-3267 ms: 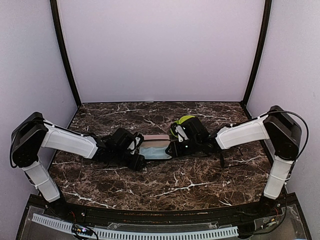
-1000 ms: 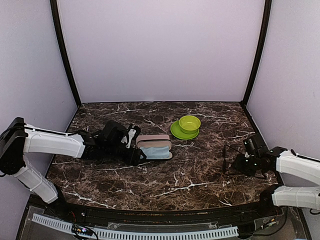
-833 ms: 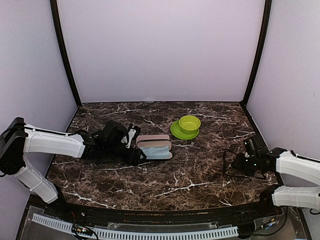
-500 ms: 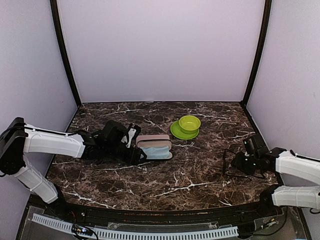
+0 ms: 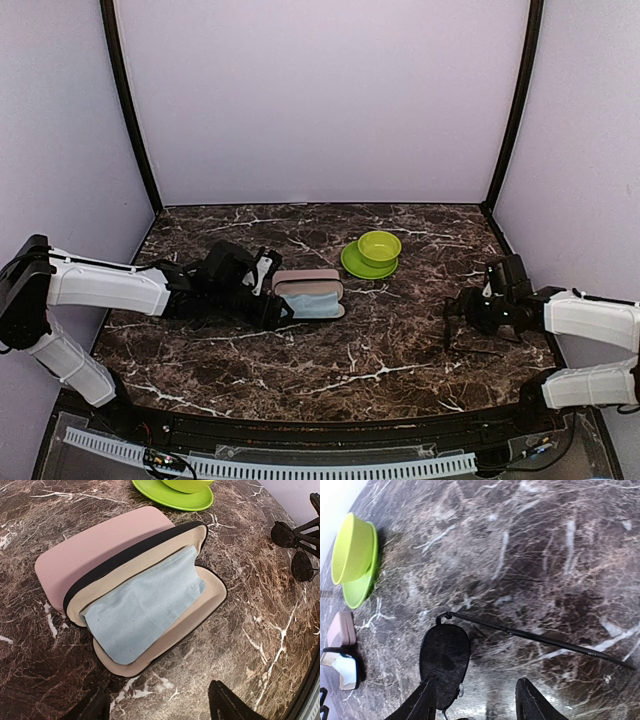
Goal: Organize the sunglasses
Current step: Fold the left temple of the sunglasses with the sunglasses.
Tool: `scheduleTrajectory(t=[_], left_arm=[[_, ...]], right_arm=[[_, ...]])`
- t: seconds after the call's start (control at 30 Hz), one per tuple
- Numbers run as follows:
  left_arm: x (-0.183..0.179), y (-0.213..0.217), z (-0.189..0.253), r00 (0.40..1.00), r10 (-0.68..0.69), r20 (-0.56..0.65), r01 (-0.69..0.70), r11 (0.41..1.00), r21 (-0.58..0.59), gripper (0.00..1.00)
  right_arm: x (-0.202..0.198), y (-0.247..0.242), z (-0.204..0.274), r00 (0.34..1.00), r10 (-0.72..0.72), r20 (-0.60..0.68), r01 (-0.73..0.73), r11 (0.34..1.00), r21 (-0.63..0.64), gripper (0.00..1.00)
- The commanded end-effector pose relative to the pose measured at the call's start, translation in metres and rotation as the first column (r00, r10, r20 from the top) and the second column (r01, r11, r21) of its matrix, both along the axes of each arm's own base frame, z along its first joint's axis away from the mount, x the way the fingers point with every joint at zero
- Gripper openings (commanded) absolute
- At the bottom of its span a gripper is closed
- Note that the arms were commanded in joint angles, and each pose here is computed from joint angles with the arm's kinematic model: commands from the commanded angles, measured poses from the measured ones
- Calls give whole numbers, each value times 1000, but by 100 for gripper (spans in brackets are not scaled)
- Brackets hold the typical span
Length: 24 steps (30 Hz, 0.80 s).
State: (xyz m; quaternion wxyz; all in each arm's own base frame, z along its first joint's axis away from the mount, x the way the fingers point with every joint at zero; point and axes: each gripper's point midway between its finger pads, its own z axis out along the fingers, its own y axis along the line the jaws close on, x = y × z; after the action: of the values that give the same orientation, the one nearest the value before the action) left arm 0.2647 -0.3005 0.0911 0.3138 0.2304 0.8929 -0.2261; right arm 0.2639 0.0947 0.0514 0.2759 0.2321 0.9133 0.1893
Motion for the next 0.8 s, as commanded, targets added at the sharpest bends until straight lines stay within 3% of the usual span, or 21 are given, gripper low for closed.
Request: scheduleTrajectory(t=[0.0,0.43,0.6,0.77], left_arm=[[-2,-2,2,1000,-15,8,15,1000,-9,70],[-2,-1,3,1000,-10,6,10,1000,-11,70],[-2,-5,3,1000,-18,1,18,1000,-17,70],[-1,-9,4,1000,-25,-4,25,999,-25,70]], right_arm=[[12,21,20,995,71,75,-76,994,72,53],[4,39,17,977,210,25,-210,978,12,40],[-3,28,27,978,210,22,-208,977,-46,41],[-12,38,28,952,306,-5,-306,951,-47,47]])
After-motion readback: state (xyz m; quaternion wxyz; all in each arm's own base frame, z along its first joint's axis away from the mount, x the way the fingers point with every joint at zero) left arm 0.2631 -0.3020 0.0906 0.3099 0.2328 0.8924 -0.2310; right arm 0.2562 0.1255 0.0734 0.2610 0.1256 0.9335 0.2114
